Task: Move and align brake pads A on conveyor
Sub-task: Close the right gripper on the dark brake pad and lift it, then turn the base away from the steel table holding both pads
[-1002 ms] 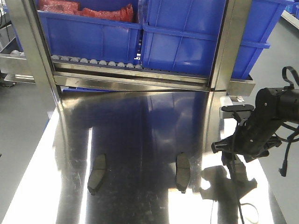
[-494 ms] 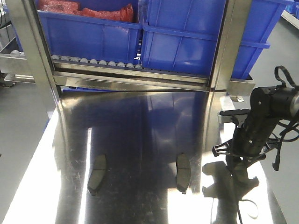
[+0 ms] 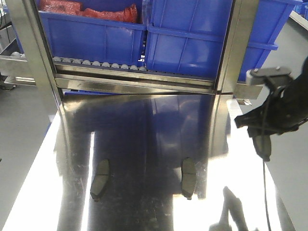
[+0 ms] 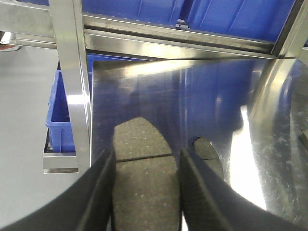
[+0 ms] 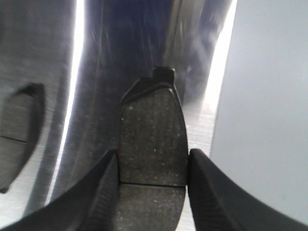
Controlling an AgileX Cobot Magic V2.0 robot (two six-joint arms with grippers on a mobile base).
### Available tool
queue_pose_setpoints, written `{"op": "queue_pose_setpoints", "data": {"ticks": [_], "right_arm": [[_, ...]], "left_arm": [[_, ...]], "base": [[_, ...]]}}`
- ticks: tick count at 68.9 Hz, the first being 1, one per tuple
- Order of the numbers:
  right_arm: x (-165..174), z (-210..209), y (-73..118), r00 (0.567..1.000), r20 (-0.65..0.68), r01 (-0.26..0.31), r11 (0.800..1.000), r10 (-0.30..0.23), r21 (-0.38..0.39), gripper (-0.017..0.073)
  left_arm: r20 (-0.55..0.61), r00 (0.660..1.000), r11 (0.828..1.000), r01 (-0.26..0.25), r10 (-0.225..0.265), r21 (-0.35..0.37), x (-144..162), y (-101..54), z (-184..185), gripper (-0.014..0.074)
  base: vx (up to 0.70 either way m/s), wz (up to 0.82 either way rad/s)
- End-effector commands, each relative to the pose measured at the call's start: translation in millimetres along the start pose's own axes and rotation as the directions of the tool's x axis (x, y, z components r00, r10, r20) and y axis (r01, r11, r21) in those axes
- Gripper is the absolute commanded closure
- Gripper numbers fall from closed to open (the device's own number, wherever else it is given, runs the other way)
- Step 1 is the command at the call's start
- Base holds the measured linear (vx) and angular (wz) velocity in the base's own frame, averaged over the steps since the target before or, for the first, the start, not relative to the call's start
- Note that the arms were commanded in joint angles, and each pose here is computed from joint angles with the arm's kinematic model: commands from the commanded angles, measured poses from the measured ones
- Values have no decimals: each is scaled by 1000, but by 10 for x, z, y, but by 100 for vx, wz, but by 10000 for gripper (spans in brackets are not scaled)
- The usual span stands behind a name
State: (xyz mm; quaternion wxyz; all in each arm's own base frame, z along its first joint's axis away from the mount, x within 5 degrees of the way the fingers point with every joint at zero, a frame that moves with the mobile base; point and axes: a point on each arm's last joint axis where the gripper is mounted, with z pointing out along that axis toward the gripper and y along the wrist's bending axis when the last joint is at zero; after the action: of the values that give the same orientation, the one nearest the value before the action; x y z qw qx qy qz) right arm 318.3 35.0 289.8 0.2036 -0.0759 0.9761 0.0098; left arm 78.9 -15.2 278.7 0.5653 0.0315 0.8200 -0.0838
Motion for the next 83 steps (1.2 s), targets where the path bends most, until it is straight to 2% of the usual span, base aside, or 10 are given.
{"op": "queue_pose_setpoints", "data": {"ticks": [1,12,20,34,56,66,75,83], "right_arm": [[-4,-486,-19,987,162,-4,1000,2,14,570],[229,-899,0,955,295,-22,1000,18,12,567],[508,-1011,13,927,374,-43,999,36,9,566],[1054,-1158,39,869,494,-43,999,30,15,566],[1831,-1312,81,685,729,-42,999,14,21,566],[2063,-1348,94,622,783,-43,999,10,21,566],[2147,-1377,98,599,801,-43,999,9,22,566],[2152,-1382,99,597,803,-44,999,10,21,566]], "left_arm": [[124,992,1000,18,-19,10,-174,-14,-42,600],[124,992,1000,18,-19,10,-174,-14,-42,600],[124,992,1000,18,-19,10,-174,-14,-42,600],[124,992,1000,18,-19,10,-174,-14,-42,600],[124,992,1000,18,-19,10,-174,-14,-42,600],[124,992,1000,18,-19,10,-174,-14,-42,600],[124,992,1000,18,-19,10,-174,-14,-42,600],[124,992,1000,18,-19,10,-174,-14,-42,600]], "base": [[0,0],[0,0],[0,0],[0,0],[0,0],[0,0],[0,0],[0,0]]}}
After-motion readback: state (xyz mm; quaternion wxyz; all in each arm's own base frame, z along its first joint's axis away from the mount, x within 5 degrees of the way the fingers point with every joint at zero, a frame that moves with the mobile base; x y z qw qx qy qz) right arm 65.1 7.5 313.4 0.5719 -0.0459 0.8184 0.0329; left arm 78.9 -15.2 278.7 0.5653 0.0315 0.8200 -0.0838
